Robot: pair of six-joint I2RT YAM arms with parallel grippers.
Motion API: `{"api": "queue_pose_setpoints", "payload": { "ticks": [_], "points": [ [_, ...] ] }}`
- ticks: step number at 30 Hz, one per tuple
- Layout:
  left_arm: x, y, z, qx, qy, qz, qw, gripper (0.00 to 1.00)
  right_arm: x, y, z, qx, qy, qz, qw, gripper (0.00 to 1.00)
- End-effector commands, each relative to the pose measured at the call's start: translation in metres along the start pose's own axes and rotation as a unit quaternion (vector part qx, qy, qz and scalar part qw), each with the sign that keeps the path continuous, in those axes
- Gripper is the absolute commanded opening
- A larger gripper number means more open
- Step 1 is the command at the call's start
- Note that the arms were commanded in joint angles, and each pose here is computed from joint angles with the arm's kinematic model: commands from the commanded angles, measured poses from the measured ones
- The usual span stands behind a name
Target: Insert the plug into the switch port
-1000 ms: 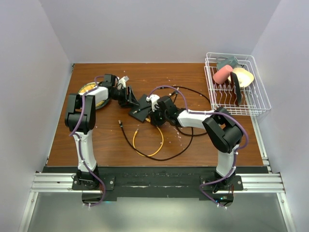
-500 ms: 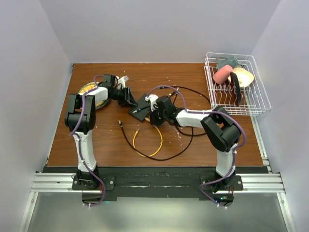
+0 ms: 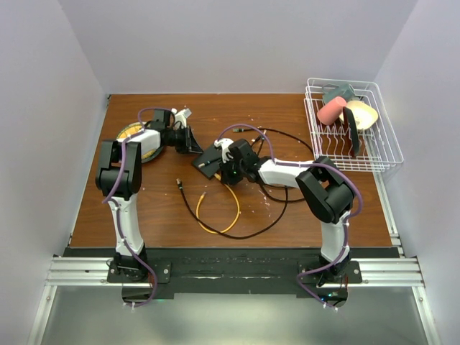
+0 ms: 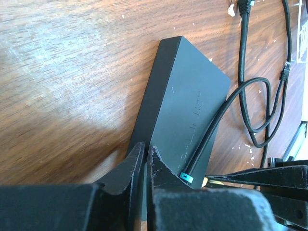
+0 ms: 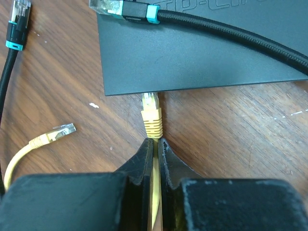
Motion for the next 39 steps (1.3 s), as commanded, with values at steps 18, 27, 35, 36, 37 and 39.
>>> {"api": "queue_pose_setpoints", "payload": {
  "ticks": [18,27,35,36,37,39],
  "points": [
    [-0.01,-0.15,-0.074,0.104,-0.104,0.23,0.962,0.06,0.003,0.123,0.018,-0.035,-0.004,-0.244,0.969,0.0],
    [-0.007,-0.165,-0.09,0.099,-0.114,0.246,0.957,0.0,0.006,0.145,0.027,-0.042,0.007,-0.273,0.961,0.0],
    [-0.007,-0.177,-0.1,0.095,-0.121,0.262,0.953,0.0,0.004,0.166,0.033,-0.047,0.011,-0.291,0.956,0.0],
    [-0.007,-0.179,-0.101,0.094,-0.121,0.264,0.952,0.0,0.004,0.167,0.035,-0.047,0.012,-0.292,0.955,0.0],
    [-0.007,-0.18,-0.101,0.095,-0.122,0.265,0.952,0.0,0.004,0.168,0.034,-0.049,0.011,-0.293,0.955,0.0],
    [-0.007,-0.181,-0.102,0.095,-0.122,0.265,0.952,0.0,0.003,0.171,0.035,-0.05,0.011,-0.295,0.954,0.0]
  ]
}}
Point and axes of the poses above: each gripper's point midway between its finger pads, its own x axis back along the fingers, its own z axis along the line the jaws close on, y = z × x, the point moved 2 cm from there along x, back along the fingers, and after that the axes turned 14 degrees about -x, right-handed, at the moved point
